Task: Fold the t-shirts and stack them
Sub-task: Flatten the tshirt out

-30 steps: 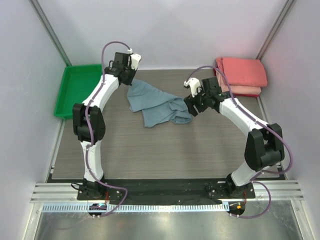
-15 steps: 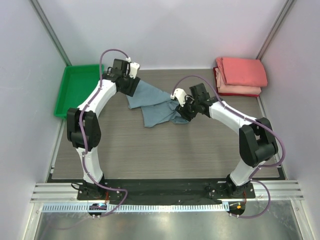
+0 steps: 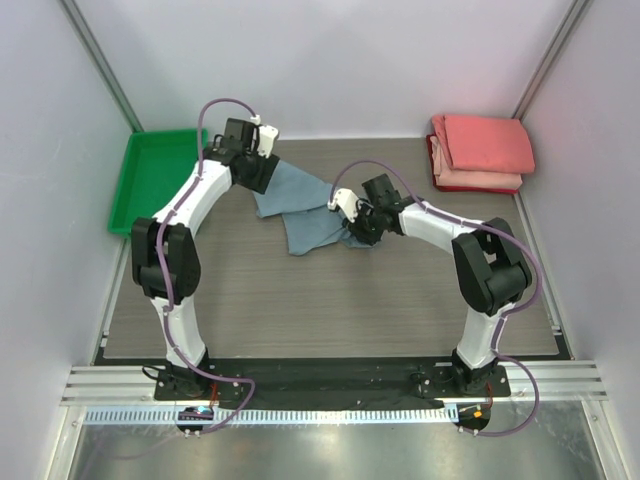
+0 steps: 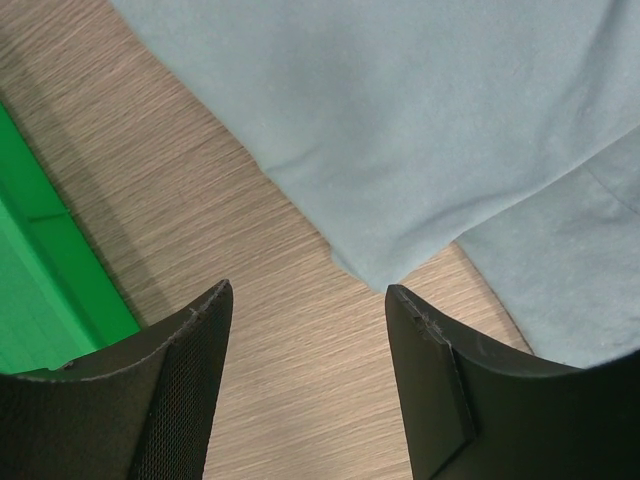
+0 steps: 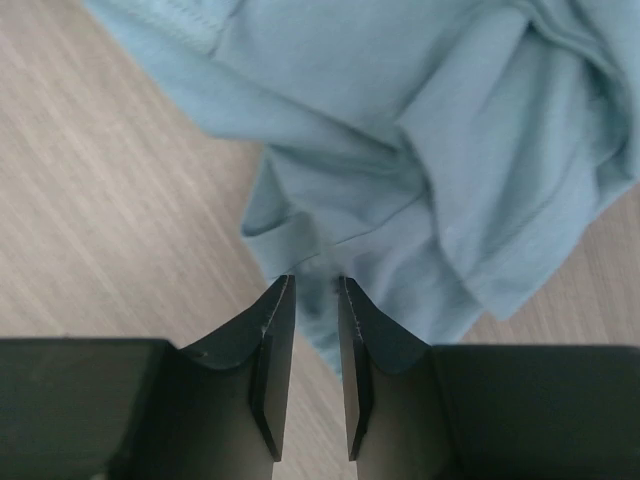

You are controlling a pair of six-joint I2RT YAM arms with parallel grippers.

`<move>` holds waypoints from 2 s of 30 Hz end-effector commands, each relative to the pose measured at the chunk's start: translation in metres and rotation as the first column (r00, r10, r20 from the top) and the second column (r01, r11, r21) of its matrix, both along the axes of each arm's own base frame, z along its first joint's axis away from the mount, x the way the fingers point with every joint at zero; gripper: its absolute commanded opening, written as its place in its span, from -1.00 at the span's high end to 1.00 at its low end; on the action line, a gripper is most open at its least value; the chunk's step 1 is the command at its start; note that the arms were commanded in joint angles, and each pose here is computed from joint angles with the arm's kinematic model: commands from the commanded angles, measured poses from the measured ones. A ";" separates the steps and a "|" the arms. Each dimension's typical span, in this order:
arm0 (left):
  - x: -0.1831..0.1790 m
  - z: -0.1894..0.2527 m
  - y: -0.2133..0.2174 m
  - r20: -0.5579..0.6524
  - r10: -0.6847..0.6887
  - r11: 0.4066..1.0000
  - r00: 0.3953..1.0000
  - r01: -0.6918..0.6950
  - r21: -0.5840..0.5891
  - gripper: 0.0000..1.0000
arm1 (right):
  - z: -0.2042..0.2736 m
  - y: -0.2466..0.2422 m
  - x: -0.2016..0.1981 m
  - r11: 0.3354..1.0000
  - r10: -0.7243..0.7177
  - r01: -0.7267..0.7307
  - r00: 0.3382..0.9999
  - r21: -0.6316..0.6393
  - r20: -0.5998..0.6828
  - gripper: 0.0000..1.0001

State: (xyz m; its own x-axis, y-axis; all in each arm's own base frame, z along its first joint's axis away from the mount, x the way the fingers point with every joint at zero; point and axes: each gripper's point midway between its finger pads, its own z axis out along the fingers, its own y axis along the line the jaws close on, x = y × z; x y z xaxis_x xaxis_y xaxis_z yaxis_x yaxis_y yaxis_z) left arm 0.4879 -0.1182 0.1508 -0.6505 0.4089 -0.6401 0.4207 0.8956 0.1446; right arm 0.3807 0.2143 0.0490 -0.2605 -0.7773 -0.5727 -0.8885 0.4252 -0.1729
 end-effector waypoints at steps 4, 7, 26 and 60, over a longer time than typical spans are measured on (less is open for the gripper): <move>-0.005 0.027 0.007 0.065 0.013 1.000 0.998 -0.014 0.010 -0.28 | 0.052 0.008 0.042 0.997 -0.069 0.061 0.979 0.047 0.193 0.43; -0.004 0.023 0.006 0.057 0.014 1.000 0.998 -0.015 0.010 -0.28 | 0.053 0.003 0.043 0.996 -0.083 0.078 0.974 0.032 0.209 0.59; -0.018 -0.027 -0.067 -0.117 -0.210 0.975 0.971 0.198 -0.101 -0.25 | 0.225 -0.009 0.048 0.983 -0.155 0.081 0.847 0.164 0.509 0.98; -0.059 -0.106 -0.122 -0.352 -0.311 0.950 0.883 0.294 -0.100 -0.04 | 0.195 -0.011 0.055 0.986 -0.157 0.113 0.866 0.120 0.476 0.97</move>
